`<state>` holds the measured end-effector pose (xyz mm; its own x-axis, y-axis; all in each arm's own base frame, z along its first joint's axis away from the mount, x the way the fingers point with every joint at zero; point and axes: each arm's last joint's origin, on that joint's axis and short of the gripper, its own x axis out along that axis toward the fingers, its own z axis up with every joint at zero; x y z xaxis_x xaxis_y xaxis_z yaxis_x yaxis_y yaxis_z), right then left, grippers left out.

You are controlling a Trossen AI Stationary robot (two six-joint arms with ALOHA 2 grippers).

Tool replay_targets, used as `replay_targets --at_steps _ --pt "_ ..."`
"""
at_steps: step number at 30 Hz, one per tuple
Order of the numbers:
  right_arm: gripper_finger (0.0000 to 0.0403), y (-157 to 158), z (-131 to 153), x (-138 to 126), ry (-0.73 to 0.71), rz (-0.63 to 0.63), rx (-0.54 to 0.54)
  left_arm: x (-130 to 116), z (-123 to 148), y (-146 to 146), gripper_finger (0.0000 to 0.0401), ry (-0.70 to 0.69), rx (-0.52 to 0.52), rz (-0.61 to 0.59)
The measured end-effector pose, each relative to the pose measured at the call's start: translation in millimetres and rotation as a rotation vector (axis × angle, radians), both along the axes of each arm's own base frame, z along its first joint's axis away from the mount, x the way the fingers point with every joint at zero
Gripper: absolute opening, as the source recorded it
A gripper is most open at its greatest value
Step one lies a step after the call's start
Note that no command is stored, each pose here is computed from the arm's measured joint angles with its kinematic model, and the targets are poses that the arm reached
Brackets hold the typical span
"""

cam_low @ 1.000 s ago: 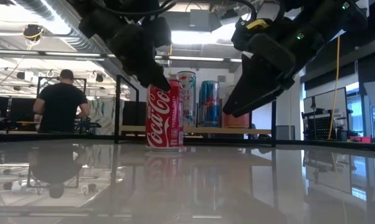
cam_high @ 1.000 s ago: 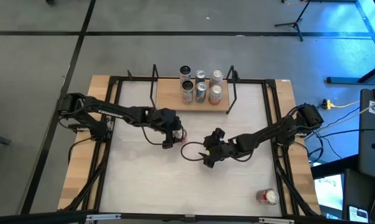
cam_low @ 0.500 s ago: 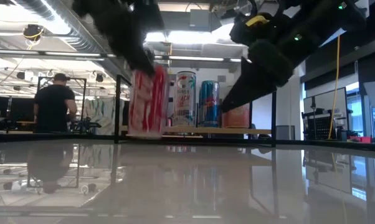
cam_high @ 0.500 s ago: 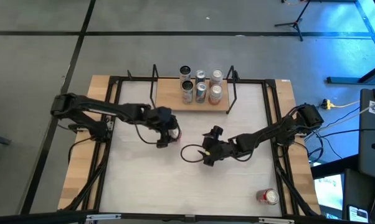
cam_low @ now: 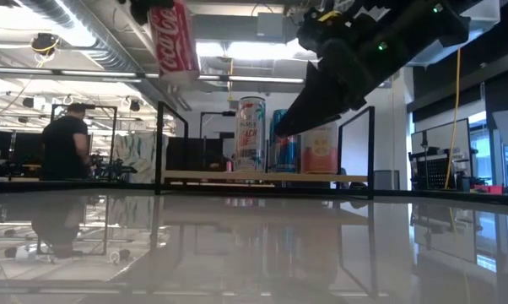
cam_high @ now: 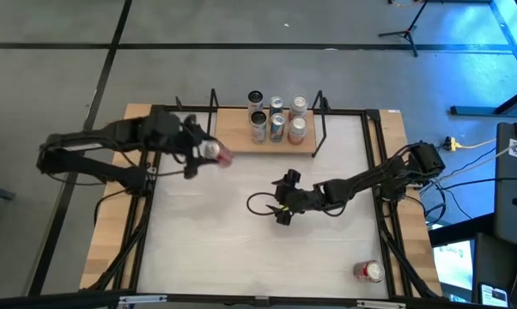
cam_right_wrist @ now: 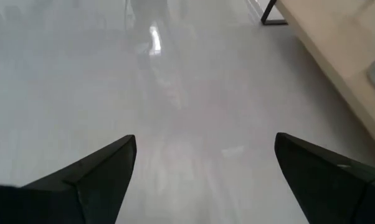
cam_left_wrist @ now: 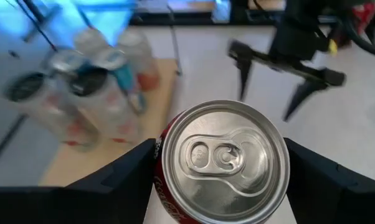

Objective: Place canned beverage on shelf
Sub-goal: Put the top red soda can on the shelf

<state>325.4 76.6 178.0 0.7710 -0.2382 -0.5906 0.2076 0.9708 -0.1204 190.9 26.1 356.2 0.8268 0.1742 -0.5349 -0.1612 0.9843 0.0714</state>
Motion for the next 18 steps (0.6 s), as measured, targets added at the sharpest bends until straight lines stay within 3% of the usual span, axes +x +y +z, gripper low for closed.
replay_targets --at_steps 4,9,18 --pt "0.038 0.6 -0.3 0.1 -0.005 -0.005 0.057 -14.8 8.6 18.4 0.0273 -0.039 0.073 0.065" --pt "0.038 0.7 -0.2 0.2 -0.012 -0.021 0.083 -10.8 10.8 44.5 0.0273 -0.067 0.163 0.086" --pt "0.038 1.1 1.2 1.4 -0.044 -0.056 0.134 10.3 -14.0 106.7 0.0273 0.004 0.148 0.163"
